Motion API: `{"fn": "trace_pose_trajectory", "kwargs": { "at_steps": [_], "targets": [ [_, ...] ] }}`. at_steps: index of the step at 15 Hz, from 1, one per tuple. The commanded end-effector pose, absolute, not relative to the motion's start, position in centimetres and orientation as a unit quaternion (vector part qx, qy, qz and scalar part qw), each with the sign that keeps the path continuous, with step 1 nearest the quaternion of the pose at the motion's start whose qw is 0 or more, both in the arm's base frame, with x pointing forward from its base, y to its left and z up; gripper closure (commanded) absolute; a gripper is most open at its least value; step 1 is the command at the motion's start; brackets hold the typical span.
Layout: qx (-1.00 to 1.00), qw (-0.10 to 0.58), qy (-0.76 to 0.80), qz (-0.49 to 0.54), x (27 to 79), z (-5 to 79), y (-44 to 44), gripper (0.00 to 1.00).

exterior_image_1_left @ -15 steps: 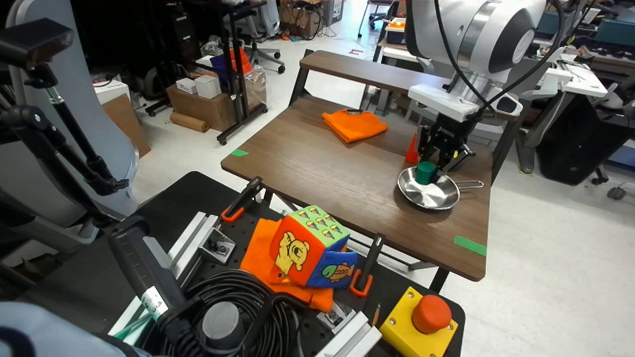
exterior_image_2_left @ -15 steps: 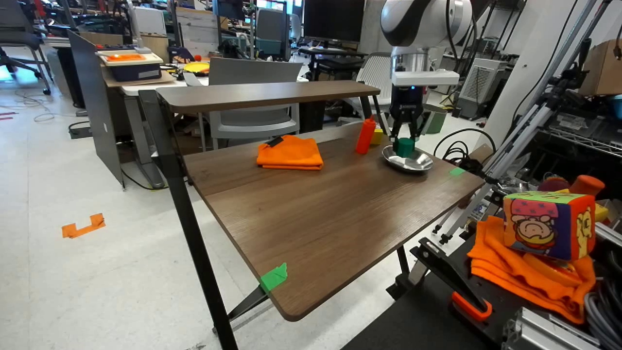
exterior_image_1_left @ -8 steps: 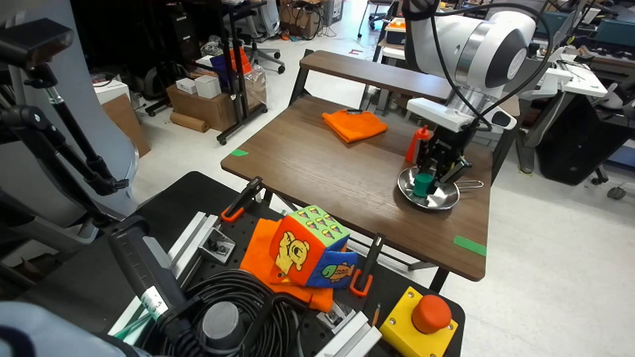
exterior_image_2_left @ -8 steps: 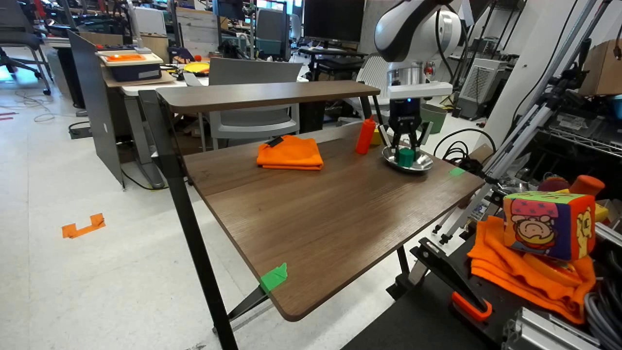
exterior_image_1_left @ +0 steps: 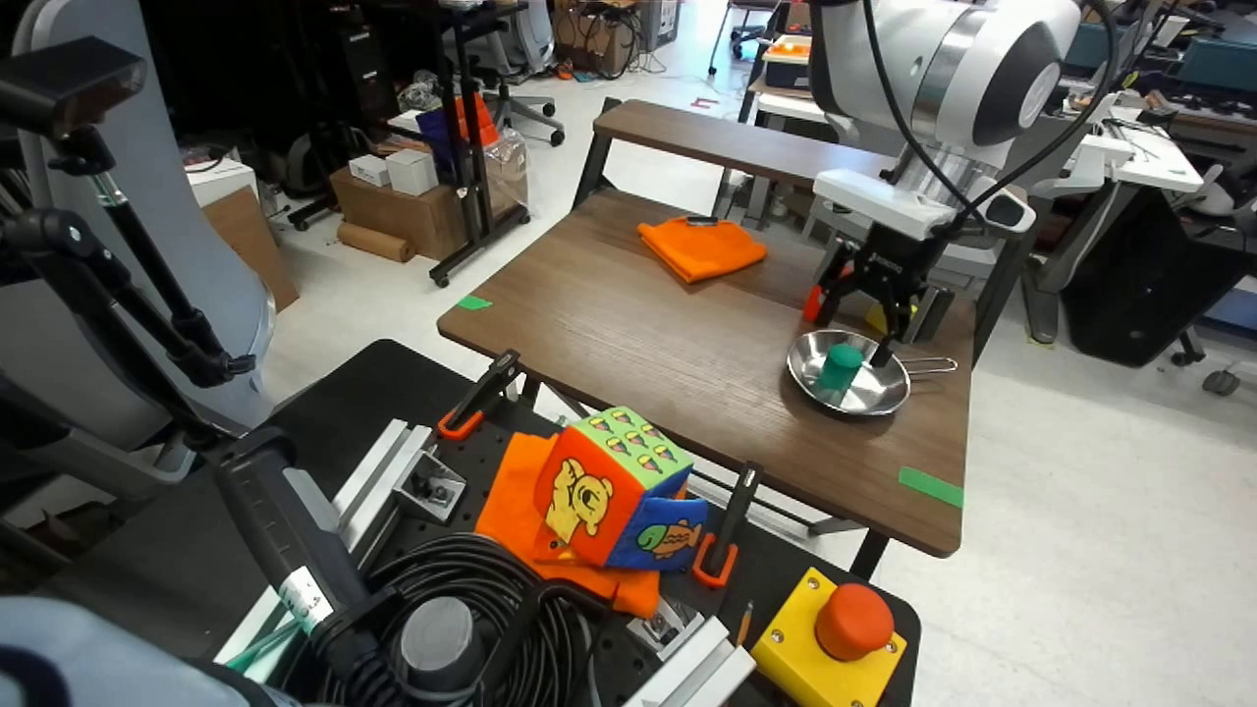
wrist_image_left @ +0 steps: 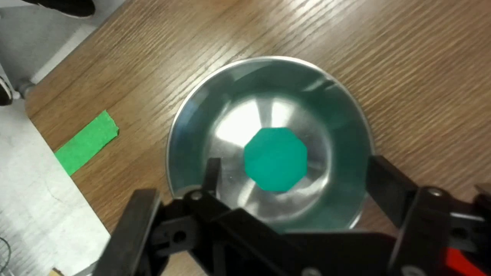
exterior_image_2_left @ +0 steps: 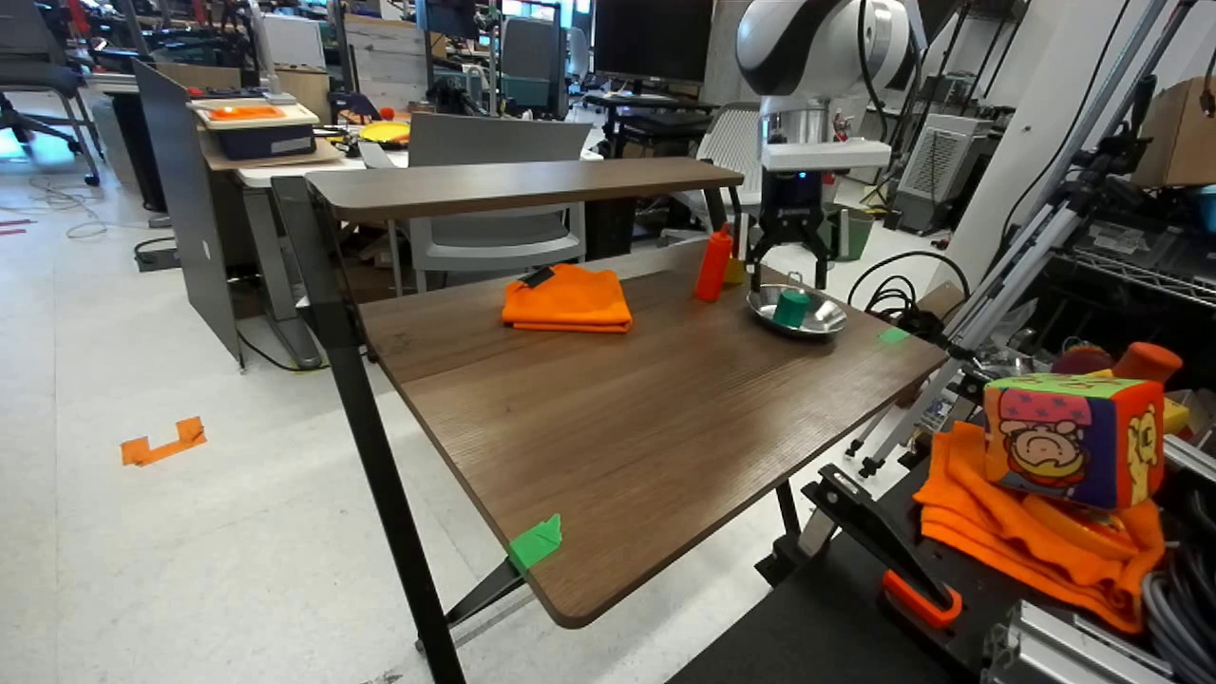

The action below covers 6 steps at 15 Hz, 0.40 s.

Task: Pick up the green object from the table and put it on the plate

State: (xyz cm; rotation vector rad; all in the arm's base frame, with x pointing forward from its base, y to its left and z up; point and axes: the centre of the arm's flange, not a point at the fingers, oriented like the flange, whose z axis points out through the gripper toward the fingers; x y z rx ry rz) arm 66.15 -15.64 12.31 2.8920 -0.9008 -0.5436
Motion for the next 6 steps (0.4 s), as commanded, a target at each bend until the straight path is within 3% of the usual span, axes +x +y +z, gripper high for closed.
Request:
{"fn": "trace_pose_trajectory", "kwargs": {
  "at_steps": [1,6],
  "targets": [
    [0.957,-0.032,-0.222,-0.184,62.0,20.2,-15.1,0.0],
    [0.948,-0.05,-0.13,-0.287,59.9,27.4,-15.1,0.0]
  ]
}}
